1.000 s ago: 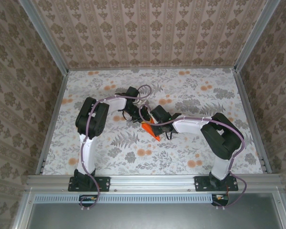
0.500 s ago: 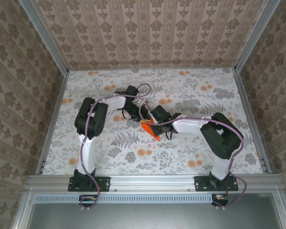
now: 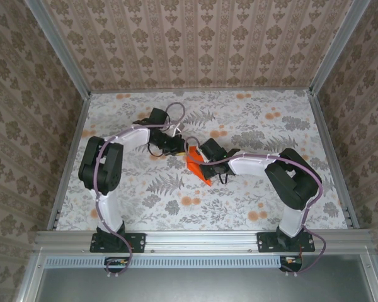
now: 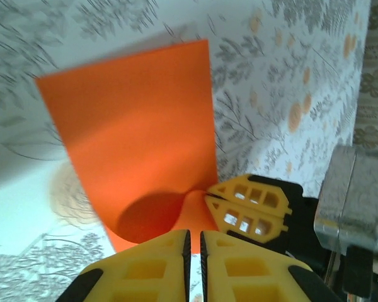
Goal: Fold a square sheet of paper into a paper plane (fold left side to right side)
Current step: Third fold the triangle at the center of the table.
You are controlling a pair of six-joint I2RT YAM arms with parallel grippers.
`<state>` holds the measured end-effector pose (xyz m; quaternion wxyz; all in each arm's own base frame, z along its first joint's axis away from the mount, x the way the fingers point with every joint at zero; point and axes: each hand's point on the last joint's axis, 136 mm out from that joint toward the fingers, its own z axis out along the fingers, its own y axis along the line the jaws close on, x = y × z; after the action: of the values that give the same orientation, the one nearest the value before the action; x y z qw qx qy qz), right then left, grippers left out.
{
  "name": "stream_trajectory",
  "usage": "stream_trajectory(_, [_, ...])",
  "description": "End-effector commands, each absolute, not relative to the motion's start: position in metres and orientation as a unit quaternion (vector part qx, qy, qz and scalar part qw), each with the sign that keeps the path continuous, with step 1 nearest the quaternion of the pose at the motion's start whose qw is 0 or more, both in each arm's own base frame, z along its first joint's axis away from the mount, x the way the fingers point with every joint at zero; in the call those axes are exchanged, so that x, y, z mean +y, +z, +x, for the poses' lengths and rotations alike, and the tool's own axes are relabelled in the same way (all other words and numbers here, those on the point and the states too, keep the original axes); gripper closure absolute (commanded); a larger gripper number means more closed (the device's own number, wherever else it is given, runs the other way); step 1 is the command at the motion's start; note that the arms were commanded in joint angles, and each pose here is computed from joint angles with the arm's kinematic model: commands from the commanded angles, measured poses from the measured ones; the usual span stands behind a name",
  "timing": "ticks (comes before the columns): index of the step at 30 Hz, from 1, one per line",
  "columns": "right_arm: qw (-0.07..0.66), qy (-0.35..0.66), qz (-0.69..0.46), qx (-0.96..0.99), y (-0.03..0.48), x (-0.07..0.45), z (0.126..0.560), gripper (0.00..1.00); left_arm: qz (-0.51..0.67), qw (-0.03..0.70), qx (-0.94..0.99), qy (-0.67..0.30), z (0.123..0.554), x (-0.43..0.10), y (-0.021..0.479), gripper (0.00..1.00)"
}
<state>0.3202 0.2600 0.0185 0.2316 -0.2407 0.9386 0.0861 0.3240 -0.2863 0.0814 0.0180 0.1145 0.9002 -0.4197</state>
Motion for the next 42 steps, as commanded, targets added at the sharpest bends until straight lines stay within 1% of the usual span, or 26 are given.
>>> stream_trajectory(1, [0.168,0.075,-0.247,0.951,-0.011,0.249,0.298,1.00,0.139,-0.007,0.879,-0.456,0.300,-0.307,0.084,0.86])
stream_trajectory(6, [0.167,0.072,-0.247,0.952,-0.011,0.248,0.297,1.00,0.140,-0.021,0.880,-0.453,0.290,-0.317,0.070,0.86])
stream_trajectory(16, [0.164,0.070,-0.249,0.952,-0.011,0.248,0.297,1.00,0.130,-0.044,0.893,-0.428,0.279,-0.314,0.042,0.87])
stream_trajectory(28, [0.162,0.067,-0.251,0.952,-0.012,0.248,0.297,1.00,0.115,-0.064,0.911,-0.392,0.269,-0.299,0.011,0.87])
stream_trajectory(37, [0.162,0.067,-0.251,0.952,-0.011,0.247,0.297,1.00,0.106,-0.072,0.923,-0.363,0.263,-0.288,-0.003,0.89])
stream_trajectory(42, [0.177,0.077,-0.242,0.951,-0.002,0.252,0.305,1.00,0.100,-0.077,0.935,-0.331,0.260,-0.277,-0.013,0.90])
